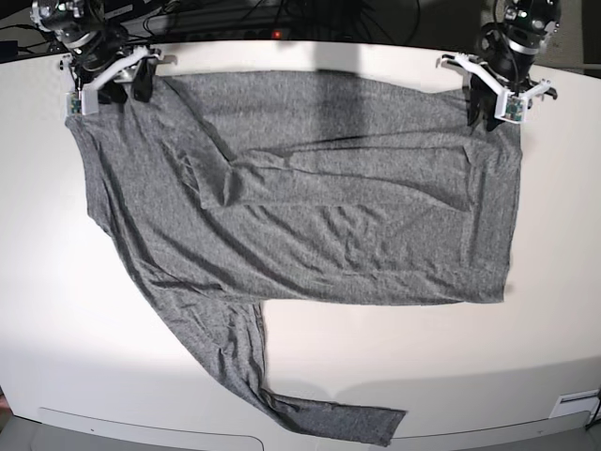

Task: Fold the T-shirt properly
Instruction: 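Grasp the shoulder edge with both grippers and drag the shirt toward the arm bases, then lower the shoulder edge and open both grippers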

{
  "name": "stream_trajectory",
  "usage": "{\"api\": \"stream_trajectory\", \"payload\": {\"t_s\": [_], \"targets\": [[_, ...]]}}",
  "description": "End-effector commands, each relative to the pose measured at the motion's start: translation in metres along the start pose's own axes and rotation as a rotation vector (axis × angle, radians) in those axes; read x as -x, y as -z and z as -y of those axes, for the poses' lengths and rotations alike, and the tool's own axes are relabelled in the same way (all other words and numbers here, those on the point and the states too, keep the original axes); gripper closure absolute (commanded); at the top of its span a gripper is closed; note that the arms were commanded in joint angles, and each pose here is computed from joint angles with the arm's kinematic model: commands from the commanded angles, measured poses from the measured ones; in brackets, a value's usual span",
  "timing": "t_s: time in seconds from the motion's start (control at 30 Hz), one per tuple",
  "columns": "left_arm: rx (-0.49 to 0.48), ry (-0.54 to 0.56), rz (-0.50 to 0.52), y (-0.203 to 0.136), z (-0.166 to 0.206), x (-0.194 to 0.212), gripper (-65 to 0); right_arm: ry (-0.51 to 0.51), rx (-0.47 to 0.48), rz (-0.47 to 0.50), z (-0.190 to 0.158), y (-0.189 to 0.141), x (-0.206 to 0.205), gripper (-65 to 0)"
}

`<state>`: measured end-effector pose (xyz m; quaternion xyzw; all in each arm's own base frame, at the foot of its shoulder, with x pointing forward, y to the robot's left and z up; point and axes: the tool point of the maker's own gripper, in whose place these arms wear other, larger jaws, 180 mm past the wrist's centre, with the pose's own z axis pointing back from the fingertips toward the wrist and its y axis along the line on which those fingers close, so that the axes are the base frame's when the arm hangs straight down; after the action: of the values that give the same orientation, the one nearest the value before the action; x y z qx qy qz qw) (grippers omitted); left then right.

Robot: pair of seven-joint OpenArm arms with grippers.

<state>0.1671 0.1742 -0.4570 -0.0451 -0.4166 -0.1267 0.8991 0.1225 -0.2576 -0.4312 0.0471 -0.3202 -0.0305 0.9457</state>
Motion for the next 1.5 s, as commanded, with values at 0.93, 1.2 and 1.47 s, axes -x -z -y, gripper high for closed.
{"api": "stream_trajectory", "payload": {"t_s": [0.93,1.2,1.47], "targets": [[0.012,0.150,-0.035,-0.004,0.002,0.013,-16.4,0.019,-0.002,0.019,0.001,-0.005,-0.002,-26.0],[0.007,0.155,0.016,0.002,0.000,-0.003,-16.4,0.079,-0.053,0.142,-0.009,0.003,-0.040,-26.0],[0.008,0.155,0.026,0.002,0.000,-0.005,-16.4,0.083,-0.078,0.198,-0.015,0.015,-0.073,-26.0]]}}
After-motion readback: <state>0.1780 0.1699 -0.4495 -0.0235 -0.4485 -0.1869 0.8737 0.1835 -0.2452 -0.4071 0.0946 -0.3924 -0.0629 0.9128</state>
